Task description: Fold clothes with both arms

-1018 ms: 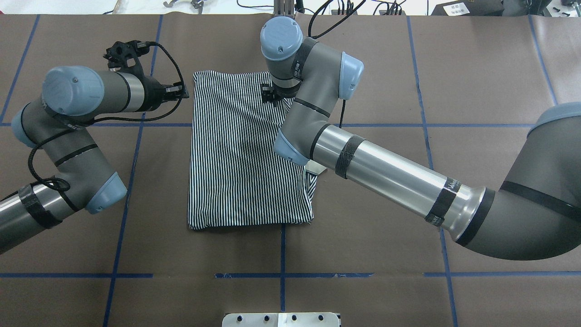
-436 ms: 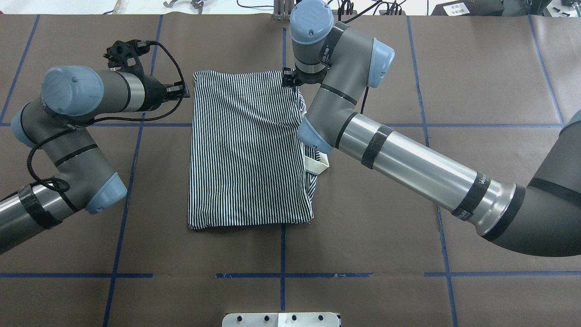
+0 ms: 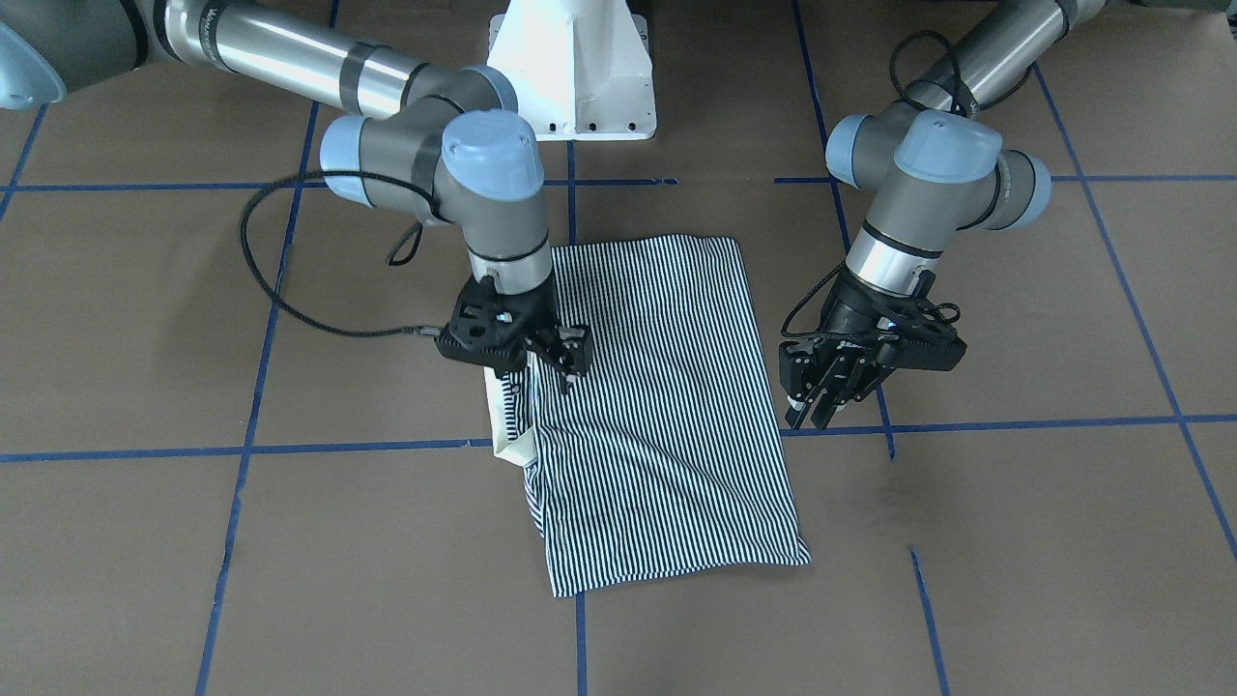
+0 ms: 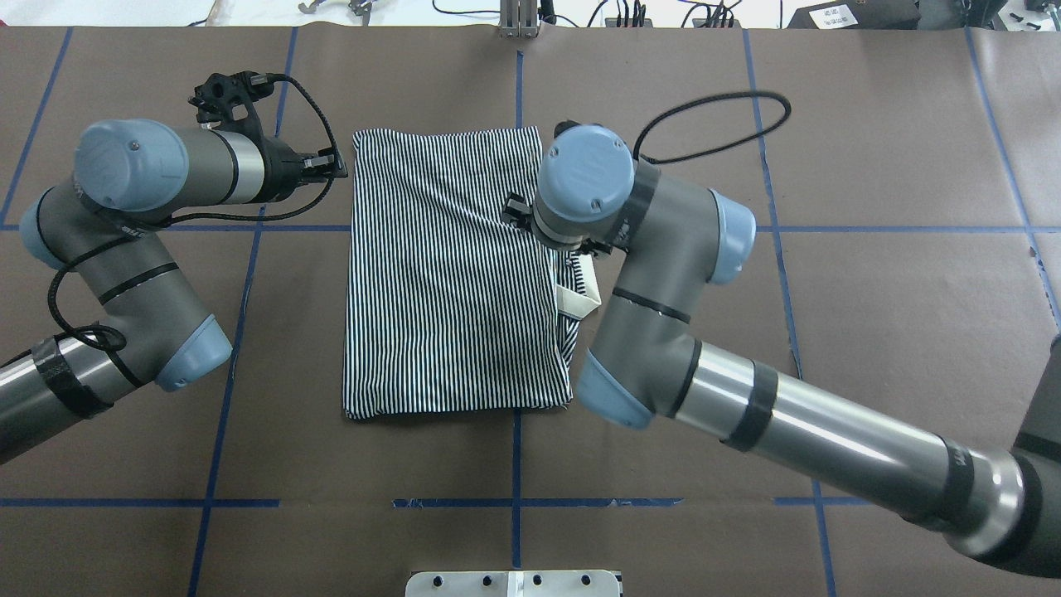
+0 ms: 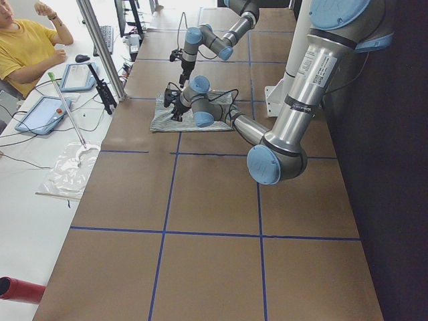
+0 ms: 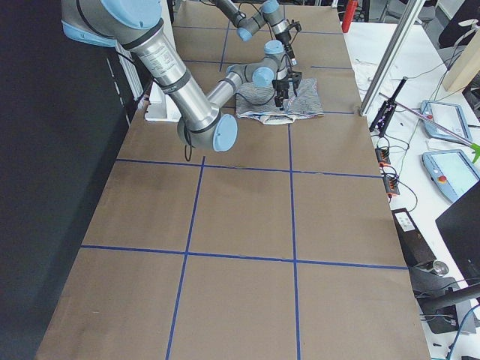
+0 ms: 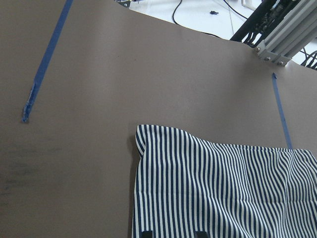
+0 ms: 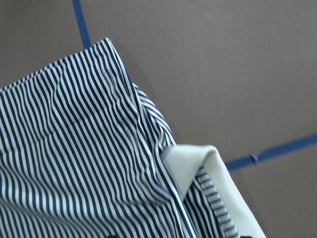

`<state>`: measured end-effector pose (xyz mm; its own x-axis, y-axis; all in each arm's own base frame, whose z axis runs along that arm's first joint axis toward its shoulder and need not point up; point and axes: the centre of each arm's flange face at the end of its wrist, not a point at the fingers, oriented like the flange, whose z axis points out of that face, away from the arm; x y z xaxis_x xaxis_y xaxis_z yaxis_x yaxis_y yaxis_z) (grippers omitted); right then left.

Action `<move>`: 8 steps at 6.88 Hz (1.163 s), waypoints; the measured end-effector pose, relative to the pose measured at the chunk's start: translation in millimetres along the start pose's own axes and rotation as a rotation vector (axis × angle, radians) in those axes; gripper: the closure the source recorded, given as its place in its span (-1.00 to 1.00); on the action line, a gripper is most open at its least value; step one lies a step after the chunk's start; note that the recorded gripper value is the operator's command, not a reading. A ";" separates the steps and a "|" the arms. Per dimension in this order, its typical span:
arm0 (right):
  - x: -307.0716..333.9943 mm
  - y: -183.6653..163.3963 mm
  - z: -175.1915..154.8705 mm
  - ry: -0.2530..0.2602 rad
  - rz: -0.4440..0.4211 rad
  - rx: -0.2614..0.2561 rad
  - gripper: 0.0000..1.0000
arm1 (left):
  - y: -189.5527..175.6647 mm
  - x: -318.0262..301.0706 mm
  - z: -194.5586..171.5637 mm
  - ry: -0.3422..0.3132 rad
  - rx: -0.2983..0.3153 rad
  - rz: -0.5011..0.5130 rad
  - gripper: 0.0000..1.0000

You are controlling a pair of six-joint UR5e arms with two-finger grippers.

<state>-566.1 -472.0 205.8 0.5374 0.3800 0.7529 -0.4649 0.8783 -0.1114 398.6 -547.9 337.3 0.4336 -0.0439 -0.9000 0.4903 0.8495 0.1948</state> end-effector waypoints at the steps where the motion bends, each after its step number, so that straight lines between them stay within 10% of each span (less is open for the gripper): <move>1: 19.6 42.7 -6.5 0.027 0.054 -0.010 -0.54 | -0.1 0.3 -0.2 0.000 0.001 0.000 0.18; 8: 38.8 140.6 0.3 0.099 0.158 -0.054 -0.55 | 0.0 -0.8 0.8 -0.002 0.001 -0.001 0.15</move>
<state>-610.8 -333.8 219.5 0.5284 0.5391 0.6558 -0.5123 0.8185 -0.2601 398.8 -548.3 338.3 0.4349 -0.0457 -0.8993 0.4911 0.8491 0.1944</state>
